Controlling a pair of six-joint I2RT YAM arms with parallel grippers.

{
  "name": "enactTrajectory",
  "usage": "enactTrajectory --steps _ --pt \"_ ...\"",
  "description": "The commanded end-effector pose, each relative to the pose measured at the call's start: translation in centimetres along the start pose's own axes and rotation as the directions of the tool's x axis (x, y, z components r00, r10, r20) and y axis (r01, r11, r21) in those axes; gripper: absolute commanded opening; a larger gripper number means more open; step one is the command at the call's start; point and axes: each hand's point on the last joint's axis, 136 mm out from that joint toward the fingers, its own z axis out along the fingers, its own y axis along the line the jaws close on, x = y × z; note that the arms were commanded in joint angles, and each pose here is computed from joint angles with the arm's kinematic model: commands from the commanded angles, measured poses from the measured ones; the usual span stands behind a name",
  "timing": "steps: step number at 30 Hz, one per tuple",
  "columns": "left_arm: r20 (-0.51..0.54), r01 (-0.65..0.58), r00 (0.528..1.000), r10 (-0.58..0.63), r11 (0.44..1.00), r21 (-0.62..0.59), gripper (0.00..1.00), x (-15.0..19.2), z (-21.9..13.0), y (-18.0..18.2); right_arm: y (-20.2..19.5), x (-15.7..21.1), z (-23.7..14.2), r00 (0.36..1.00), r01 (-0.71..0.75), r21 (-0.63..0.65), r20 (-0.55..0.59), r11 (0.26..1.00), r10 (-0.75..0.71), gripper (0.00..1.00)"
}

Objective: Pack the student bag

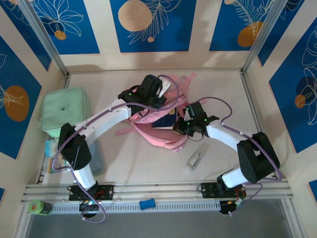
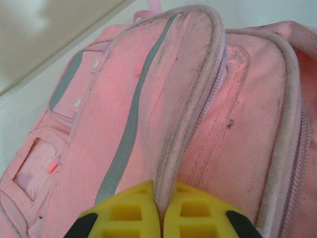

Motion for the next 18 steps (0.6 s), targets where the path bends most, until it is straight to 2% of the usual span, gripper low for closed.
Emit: enactTrajectory --steps 1,5,9,12,18 --pt "0.167 0.038 0.985 -0.043 0.999 0.030 0.00 -4.4 -3.5 0.3 0.4 -3.4 -0.8 0.992 0.033 -0.012 0.120 0.999 -0.031 0.01" --pt "0.175 0.033 0.984 -0.037 0.999 0.030 0.00 -4.6 -3.8 0.3 0.6 -3.8 -1.6 0.992 0.044 -0.019 0.122 0.999 -0.041 0.02" --pt "0.176 0.034 0.984 -0.039 0.999 0.031 0.00 -4.6 -3.9 0.4 1.3 -0.6 -1.6 0.994 0.052 0.021 0.090 0.998 -0.054 0.06" --pt "0.183 0.038 0.982 -0.043 0.999 0.035 0.00 -4.7 -3.7 0.3 2.1 0.9 -0.4 0.996 0.027 -0.014 0.090 1.000 -0.025 0.06" --pt "0.171 0.039 0.984 -0.045 0.999 0.038 0.00 -4.6 -3.5 0.3 0.0 -2.0 2.0 0.987 -0.047 0.019 0.153 0.999 0.044 0.00"
